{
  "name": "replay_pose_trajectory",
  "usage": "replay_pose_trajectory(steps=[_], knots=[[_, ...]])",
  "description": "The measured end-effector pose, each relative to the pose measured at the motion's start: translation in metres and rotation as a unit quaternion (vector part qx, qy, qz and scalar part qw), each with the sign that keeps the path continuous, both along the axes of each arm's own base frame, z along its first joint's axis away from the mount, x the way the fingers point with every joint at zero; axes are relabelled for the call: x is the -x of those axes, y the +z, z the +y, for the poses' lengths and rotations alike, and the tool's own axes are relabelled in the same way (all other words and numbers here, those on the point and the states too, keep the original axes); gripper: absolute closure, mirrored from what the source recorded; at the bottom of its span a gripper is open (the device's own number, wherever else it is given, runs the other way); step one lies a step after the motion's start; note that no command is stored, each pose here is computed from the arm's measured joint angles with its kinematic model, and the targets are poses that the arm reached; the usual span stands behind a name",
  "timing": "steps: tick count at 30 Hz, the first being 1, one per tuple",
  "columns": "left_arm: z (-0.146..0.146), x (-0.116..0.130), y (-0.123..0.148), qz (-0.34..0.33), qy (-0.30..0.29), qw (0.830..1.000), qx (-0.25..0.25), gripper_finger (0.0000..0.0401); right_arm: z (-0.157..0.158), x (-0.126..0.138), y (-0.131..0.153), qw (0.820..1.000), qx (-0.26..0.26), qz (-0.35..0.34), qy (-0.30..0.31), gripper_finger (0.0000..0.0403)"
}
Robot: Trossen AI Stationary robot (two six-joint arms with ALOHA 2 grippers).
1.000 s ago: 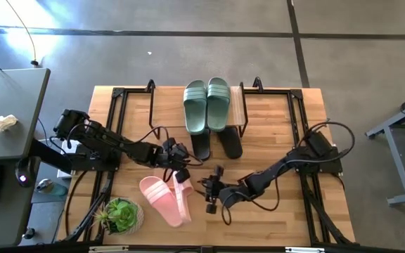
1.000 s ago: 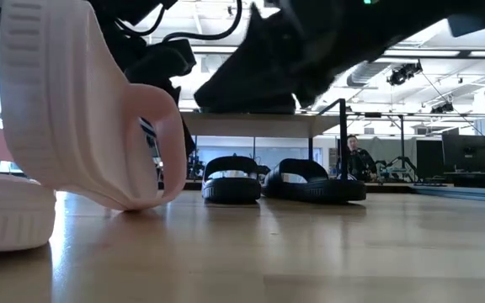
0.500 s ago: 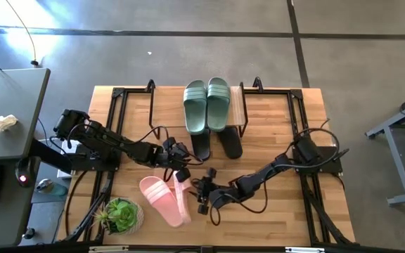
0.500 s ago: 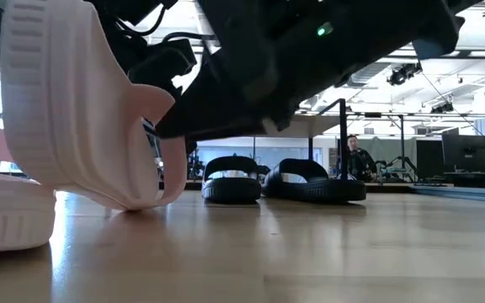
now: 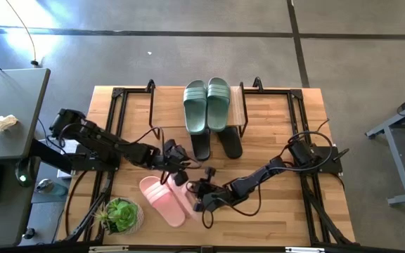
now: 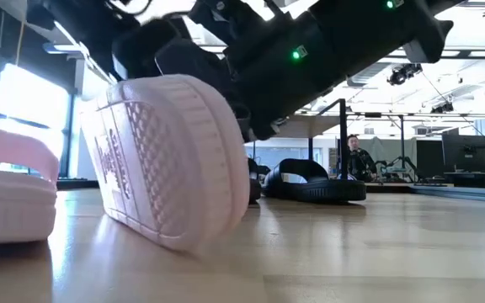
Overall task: Pick and place slides into the shelf
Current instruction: Put the right pink slippers under the shelf
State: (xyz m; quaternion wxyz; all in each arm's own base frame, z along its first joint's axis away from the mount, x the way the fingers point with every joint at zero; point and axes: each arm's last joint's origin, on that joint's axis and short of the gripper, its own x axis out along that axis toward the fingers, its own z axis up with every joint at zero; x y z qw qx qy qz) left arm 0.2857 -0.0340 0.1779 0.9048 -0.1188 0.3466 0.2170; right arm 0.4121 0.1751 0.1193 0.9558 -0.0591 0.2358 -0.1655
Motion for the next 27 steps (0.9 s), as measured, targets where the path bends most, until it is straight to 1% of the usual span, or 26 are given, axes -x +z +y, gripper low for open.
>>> replay_pose_trajectory(steps=[1,3,5,8,11,14,15,17,21,24,27], knots=[[-0.002,0.002,0.002,0.0,-0.003,1.0,-0.001,0.0325,0.0,0.0,0.0,1.0,0.001,-0.002,0.001,0.0396],[-0.005,0.006,0.008,-0.004,-0.009,1.0,-0.001,0.0325,0.001,0.0,0.001,1.0,0.01,-0.007,-0.01,0.0393],[-0.008,0.01,0.013,-0.008,-0.013,1.0,-0.003,0.0325,0.002,0.002,0.003,0.999,0.031,-0.006,-0.015,0.0393],[-0.012,0.018,0.022,-0.012,-0.014,1.0,-0.011,0.0325,0.006,0.006,0.013,0.996,0.084,-0.004,-0.017,0.0399],[-0.016,0.027,0.032,-0.016,-0.014,1.0,-0.017,0.0325,0.012,0.009,0.031,0.991,0.134,-0.002,-0.015,0.0399],[-0.019,0.036,0.041,-0.027,-0.014,0.999,-0.019,0.0325,0.016,0.008,0.049,0.982,0.187,0.008,-0.02,0.04],[-0.021,0.036,0.045,-0.039,-0.013,0.999,-0.018,0.0325,0.017,0.007,0.054,0.978,0.207,0.015,-0.023,0.04],[-0.023,0.042,0.049,-0.041,-0.014,0.999,-0.021,0.0325,0.019,0.004,0.063,0.97,0.24,0.038,-0.024,0.04],[-0.026,0.049,0.055,-0.048,-0.012,0.998,-0.034,0.0325,0.015,-0.002,0.079,0.963,0.256,0.068,-0.049,0.0401],[-0.027,0.052,0.058,-0.052,-0.011,0.998,-0.039,0.0325,0.008,-0.006,0.087,0.963,0.249,0.08,-0.064,0.0402],[-0.026,0.055,0.062,-0.06,-0.009,0.998,-0.035,0.0325,0.002,-0.01,0.091,0.969,0.224,0.079,-0.066,0.0402]])
